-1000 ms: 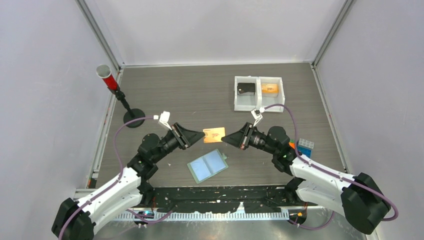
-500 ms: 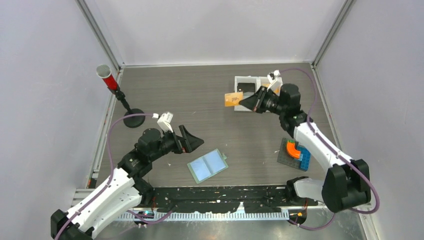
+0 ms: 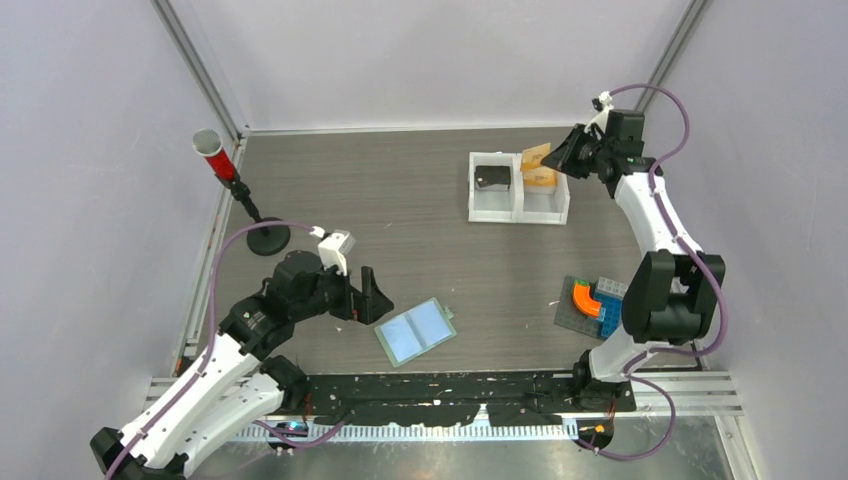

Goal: Take the credit cards out of the card holder
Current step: Place the credit card in the storage box.

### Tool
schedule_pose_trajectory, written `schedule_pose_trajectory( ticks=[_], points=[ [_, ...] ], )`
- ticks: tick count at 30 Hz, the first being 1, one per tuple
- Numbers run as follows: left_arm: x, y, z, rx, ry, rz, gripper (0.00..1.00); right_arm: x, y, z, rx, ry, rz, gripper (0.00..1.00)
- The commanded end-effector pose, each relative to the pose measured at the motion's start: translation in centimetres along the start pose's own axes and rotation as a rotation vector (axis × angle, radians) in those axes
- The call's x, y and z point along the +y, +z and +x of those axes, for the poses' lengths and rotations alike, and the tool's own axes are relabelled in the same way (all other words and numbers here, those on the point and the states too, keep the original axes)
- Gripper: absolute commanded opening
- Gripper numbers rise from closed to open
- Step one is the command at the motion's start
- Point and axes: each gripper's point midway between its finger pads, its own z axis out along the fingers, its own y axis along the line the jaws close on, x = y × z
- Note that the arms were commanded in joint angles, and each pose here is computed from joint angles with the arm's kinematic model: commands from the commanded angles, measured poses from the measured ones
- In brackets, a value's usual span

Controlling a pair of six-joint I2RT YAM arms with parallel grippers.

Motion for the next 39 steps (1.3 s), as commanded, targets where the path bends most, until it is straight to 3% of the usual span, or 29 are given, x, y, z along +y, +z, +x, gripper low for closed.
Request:
schedule_pose_trajectory(
  ticks=[1, 16, 39],
  points=[
    [-1.0, -1.6, -0.5, 0.033, 0.074, 0.022, 0.99, -3.1, 0.3, -1.3, 0.021, -0.026, 0.096, 0.05],
    [-0.6, -1.3, -0.2, 0.076, 0.066, -0.005, 0.99, -7.6, 6.0, -1.5, 0.177, -0.043, 0.114, 0.05],
    [-2.8, 0.2, -2.7, 0.101, 0.038, 0.046, 0.99, -9.3, 8.3, -2.4, 0.194, 0.01, 0.06, 0.07]
  ],
)
